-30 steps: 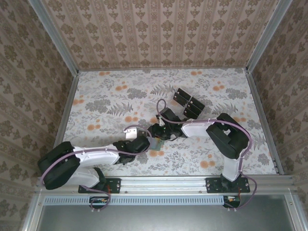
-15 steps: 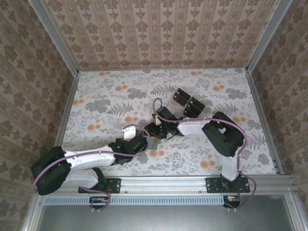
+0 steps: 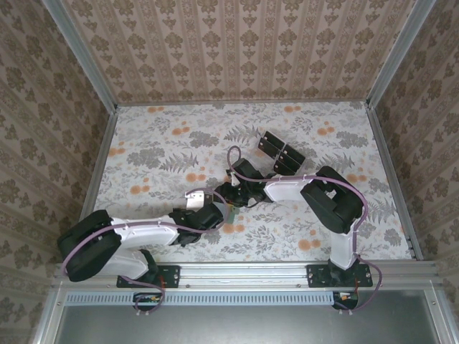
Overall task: Put the credit cards into the card holder
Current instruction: Flip over the card slot in the card holder.
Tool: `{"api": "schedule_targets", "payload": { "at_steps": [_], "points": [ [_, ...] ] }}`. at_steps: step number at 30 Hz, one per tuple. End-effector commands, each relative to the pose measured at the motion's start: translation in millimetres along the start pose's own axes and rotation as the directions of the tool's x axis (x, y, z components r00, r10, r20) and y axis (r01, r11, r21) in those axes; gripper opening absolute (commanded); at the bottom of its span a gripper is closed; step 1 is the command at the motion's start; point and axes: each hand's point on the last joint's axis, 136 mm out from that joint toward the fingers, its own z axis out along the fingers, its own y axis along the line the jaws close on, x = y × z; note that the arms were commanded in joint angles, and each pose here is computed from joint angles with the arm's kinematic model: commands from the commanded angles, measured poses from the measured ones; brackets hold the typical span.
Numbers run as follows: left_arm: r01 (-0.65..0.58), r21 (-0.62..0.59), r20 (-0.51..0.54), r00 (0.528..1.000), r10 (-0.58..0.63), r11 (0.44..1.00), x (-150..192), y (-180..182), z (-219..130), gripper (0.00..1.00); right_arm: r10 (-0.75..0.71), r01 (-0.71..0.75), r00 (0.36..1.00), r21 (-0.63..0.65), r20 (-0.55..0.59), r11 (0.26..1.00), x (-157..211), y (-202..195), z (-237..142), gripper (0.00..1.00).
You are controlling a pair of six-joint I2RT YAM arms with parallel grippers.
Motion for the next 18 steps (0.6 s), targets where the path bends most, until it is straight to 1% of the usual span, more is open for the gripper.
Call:
{"api": "schedule_targets", "payload": {
  "at_steps": [1, 8, 18],
  "points": [
    [0.017, -0.070, -0.008, 1.000, -0.017, 0.997, 7.8, 16.4, 3.3, 1.00, -0.010, 0.010, 1.000, -0.016, 0.003, 1.000, -0.5, 12.1, -9.5, 0.48],
    [0.029, -0.093, -0.027, 0.999, -0.032, 0.995, 15.0, 20.7, 5.8, 1.00, -0.024, 0.024, 0.997, 0.003, 0.070, 1.000, -4.3, 12.2, -32.8, 0.48],
    [0.033, -0.102, -0.030, 0.999, -0.036, 0.994, 16.6, 22.6, 6.9, 1.00, -0.001, 0.000, 0.998, 0.013, 0.065, 1.000, 7.6, 3.9, -32.8, 0.48]
  ]
}}
